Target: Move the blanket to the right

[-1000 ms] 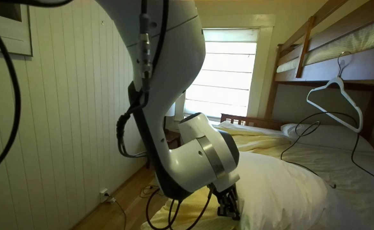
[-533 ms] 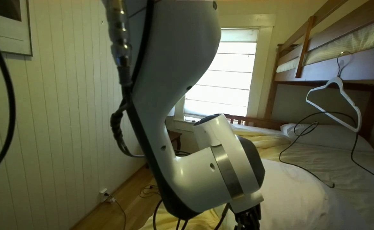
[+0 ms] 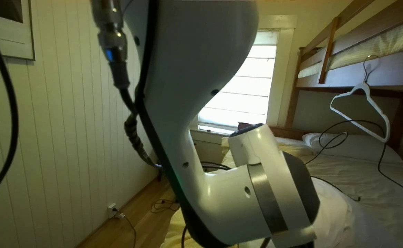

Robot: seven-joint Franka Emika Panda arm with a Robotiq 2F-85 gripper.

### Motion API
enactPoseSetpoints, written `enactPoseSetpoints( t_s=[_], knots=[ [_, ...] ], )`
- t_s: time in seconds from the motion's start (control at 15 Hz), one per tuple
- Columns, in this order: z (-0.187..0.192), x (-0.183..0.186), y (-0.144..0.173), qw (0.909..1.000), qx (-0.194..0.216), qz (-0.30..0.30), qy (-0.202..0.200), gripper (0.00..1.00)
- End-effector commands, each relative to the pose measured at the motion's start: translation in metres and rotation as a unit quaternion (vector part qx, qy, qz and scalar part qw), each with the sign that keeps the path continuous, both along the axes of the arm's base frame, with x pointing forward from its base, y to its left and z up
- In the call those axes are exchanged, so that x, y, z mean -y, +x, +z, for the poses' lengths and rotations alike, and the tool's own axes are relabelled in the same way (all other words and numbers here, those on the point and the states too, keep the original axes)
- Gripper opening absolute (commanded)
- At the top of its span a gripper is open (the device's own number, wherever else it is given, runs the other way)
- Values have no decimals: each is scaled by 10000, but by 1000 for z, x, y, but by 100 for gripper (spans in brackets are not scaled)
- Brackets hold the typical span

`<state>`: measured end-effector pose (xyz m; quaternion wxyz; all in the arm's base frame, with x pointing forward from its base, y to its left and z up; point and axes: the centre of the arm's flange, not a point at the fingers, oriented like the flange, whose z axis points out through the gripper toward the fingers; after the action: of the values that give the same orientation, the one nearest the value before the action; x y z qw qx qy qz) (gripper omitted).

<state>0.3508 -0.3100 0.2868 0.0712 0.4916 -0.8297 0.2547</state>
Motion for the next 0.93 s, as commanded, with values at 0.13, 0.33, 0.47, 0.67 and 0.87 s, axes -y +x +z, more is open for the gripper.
enactPoseSetpoints(
  t_s=[0.13,0.33,0.47,0.67,0.87],
  knots=[
    [34,41,-44,9964,399,-703,-249,39],
    [45,26,-31,9974,420,298,-509,59],
    [49,9,-15,9940,437,858,-514,73],
    [47,-10,22,9836,576,1657,-414,94],
    [47,-34,54,9673,398,2488,-291,100]
  ],
)
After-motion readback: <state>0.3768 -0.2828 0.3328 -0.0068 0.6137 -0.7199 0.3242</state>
